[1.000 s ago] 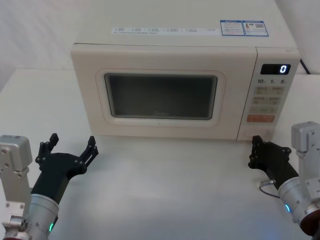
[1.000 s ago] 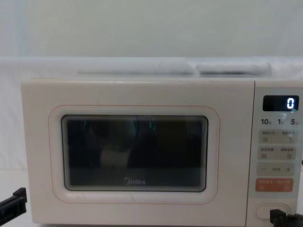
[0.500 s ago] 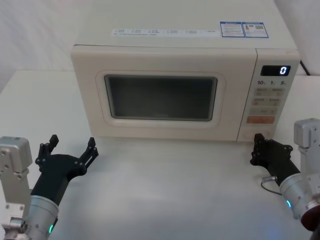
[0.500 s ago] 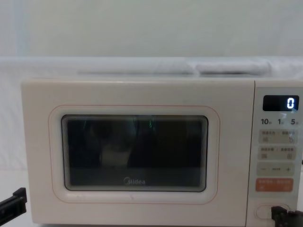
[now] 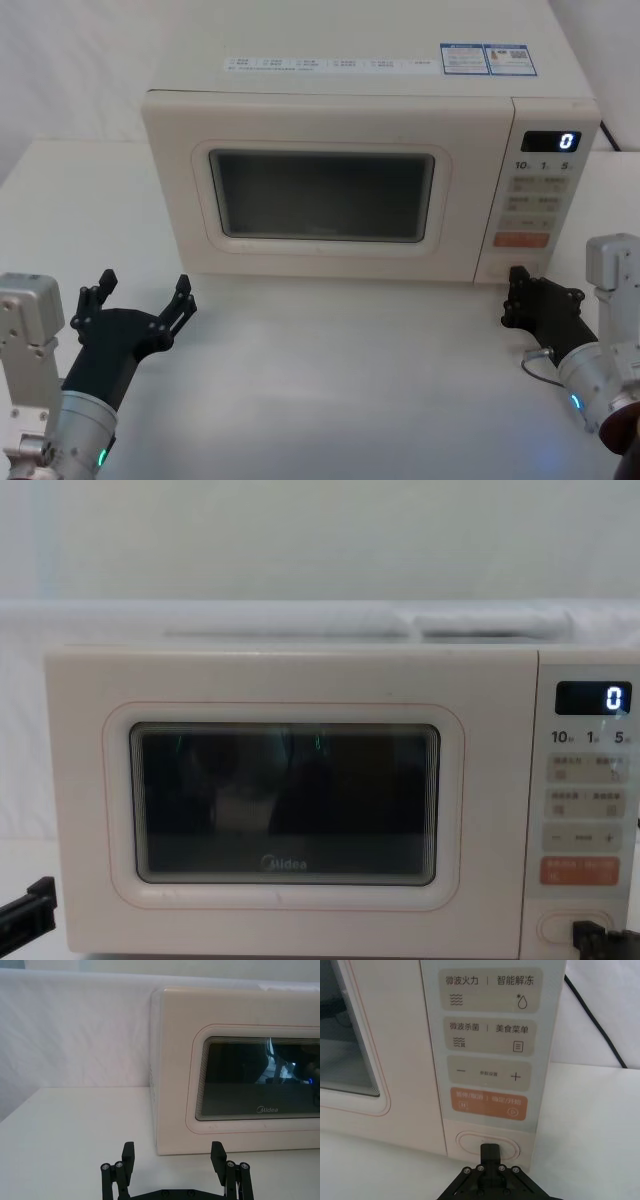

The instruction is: Press the button to open the microwave door with one hand; close the microwave door with the other hand.

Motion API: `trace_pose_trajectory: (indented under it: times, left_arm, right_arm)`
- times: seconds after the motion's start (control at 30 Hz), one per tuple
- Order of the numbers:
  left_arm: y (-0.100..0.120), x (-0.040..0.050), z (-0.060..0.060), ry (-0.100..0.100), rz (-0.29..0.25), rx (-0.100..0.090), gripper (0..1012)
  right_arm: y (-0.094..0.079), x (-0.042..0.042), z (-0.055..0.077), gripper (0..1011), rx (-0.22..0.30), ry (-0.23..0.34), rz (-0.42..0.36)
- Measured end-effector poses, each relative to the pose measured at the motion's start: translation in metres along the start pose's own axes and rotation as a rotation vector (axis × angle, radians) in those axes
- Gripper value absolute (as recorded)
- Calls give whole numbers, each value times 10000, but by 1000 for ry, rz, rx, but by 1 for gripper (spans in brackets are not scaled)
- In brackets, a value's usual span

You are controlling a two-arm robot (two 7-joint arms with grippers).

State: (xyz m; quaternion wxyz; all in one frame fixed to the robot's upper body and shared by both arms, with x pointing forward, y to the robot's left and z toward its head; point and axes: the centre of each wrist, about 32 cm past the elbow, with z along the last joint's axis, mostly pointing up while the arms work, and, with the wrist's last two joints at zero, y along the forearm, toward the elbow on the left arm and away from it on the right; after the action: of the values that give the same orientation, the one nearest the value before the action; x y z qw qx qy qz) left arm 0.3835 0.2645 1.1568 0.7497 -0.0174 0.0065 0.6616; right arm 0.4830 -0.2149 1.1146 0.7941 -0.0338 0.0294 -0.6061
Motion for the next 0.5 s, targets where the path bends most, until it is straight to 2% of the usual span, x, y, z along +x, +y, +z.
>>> trace_pose_trajectory:
  times: [0.5]
  left_arm:
    - [0,0,0,0,0,0,1001]
  right_arm:
    - [74,28,20,0,5,0,-4]
